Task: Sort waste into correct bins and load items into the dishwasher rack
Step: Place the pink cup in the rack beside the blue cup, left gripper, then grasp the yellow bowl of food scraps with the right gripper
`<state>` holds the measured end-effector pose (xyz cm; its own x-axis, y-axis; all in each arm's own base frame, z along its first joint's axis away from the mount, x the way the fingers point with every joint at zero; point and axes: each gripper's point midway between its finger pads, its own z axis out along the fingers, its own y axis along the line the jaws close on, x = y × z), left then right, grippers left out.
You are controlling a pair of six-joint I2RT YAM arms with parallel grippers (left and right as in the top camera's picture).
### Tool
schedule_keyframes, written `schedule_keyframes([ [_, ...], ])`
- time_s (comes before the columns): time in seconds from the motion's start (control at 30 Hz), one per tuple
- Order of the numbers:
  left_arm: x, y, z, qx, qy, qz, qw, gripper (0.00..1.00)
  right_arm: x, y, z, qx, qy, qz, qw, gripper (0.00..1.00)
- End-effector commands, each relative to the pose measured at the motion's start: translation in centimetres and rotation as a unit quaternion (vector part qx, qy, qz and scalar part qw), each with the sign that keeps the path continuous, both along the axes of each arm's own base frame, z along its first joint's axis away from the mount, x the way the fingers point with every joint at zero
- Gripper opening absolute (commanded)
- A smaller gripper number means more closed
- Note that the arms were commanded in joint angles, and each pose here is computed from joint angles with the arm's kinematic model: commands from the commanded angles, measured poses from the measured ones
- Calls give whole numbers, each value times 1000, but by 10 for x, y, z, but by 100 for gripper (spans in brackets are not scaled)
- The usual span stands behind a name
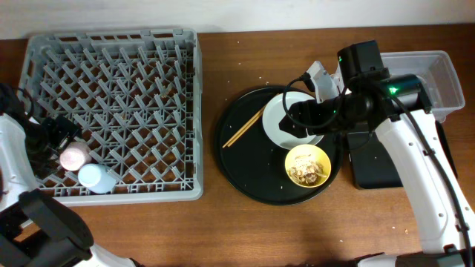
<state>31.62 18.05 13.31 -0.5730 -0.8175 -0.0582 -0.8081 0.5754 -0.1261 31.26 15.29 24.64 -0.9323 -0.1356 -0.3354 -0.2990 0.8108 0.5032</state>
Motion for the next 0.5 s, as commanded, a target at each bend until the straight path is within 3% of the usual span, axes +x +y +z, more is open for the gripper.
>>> schedule_keyframes([
  [0.0,13,0,15,-23,-40,0,999,92,-2,1,6,-1,-11,0,1000,70],
  [0.07,36,-17,54,-55,-113,-67,990,81,-1,1,7,-1,-14,0,1000,70],
  [0.13,51,-34,105,-43,-173,-133,975,80,-1,1,7,0,-14,0,1000,70],
  [0.23,67,-96,201,42,-275,-288,916,81,-2,1,7,1,-13,1,1000,70],
  [0.33,62,-162,247,73,-331,-364,868,86,-1,2,8,1,-16,1,1000,72],
  [0.37,58,-176,250,70,-335,-379,860,99,0,2,8,2,-16,1,1000,72],
  [0.43,50,-191,250,59,-329,-395,856,99,-1,2,8,1,-16,1,1000,83],
  [0.47,44,-195,246,50,-318,-398,859,99,0,2,8,2,-16,1,1000,98],
])
